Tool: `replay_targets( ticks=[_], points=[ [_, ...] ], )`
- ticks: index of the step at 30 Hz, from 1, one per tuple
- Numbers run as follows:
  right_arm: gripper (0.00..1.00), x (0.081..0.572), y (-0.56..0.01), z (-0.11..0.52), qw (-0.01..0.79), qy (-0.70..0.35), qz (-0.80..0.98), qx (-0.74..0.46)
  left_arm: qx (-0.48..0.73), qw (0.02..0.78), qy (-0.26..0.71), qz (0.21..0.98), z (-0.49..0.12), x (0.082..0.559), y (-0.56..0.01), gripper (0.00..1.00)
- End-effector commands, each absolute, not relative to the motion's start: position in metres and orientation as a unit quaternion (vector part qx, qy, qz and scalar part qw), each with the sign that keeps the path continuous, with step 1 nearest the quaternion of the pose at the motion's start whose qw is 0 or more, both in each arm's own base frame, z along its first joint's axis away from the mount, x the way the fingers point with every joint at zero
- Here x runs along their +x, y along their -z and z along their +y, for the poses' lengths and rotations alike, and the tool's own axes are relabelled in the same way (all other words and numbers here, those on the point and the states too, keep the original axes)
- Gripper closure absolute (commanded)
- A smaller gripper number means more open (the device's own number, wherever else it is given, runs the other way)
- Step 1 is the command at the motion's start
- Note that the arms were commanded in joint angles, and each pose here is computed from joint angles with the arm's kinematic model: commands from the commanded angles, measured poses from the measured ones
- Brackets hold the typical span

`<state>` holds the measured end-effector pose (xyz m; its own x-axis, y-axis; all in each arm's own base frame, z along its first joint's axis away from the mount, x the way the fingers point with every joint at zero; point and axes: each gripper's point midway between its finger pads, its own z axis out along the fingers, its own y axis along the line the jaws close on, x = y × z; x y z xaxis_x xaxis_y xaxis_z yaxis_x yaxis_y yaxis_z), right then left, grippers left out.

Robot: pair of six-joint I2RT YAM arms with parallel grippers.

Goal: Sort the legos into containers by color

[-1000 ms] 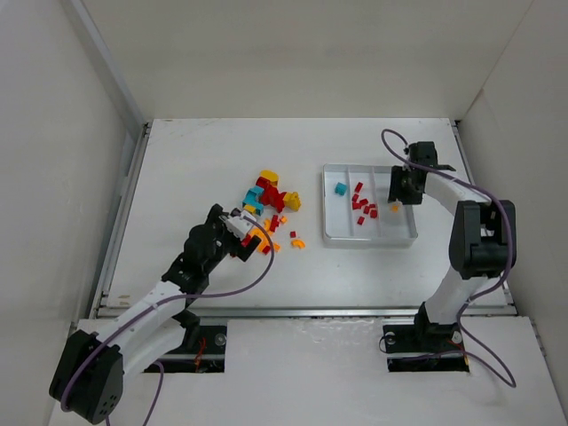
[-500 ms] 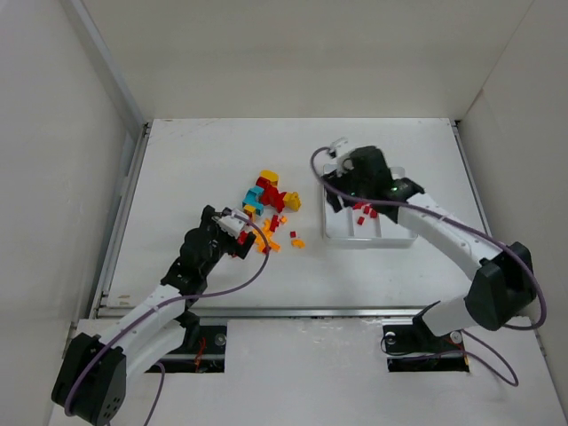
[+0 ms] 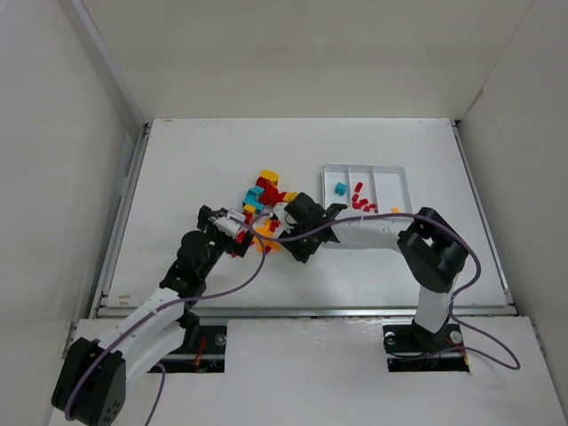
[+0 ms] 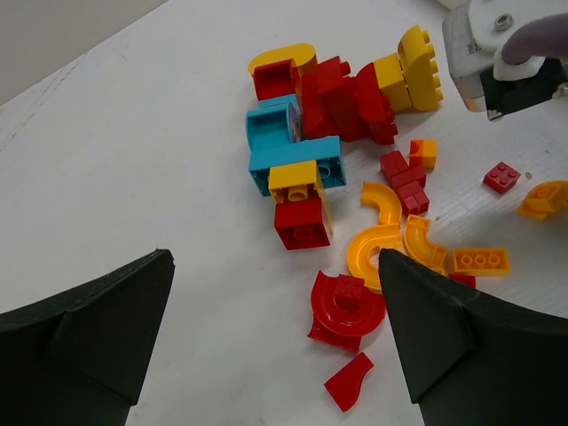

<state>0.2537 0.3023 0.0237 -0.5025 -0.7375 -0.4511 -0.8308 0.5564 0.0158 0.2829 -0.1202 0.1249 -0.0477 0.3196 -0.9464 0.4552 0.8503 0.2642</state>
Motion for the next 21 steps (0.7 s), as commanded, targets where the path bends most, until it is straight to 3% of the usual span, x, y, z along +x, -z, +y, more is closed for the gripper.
replay_targets(
  ticks=[1, 14, 17, 18, 21],
  points=[
    [0.41, 0.272, -0.033, 0.314, 0.236, -0.105, 0.870, -0.421, 0.253, 0.664, 0.053, 0.702, -0.119, 0.287, -0.141, 0.00],
    [0.42, 0.294, -0.020, 0.311, 0.247, -0.052, 0.879, -0.405, 0.254, 0.671, 0.050, 0.695, -0.118, 0.286, -0.145, 0.00],
    [0.51, 0.293, -0.016, 0.315, 0.237, -0.059, 0.872, -0.425, 0.254, 0.671, 0.050, 0.695, -0.118, 0.286, -0.145, 0.00],
    [0.60, 0.292, -0.016, 0.317, 0.234, -0.065, 0.871, -0.426, 0.250, 0.671, 0.047, 0.696, -0.116, 0.287, -0.145, 0.00],
    [0.72, 0.284, -0.012, 0.314, 0.224, -0.073, 0.872, -0.430, 0.250, 0.671, 0.047, 0.696, -0.116, 0.287, -0.145, 0.00]
  ],
)
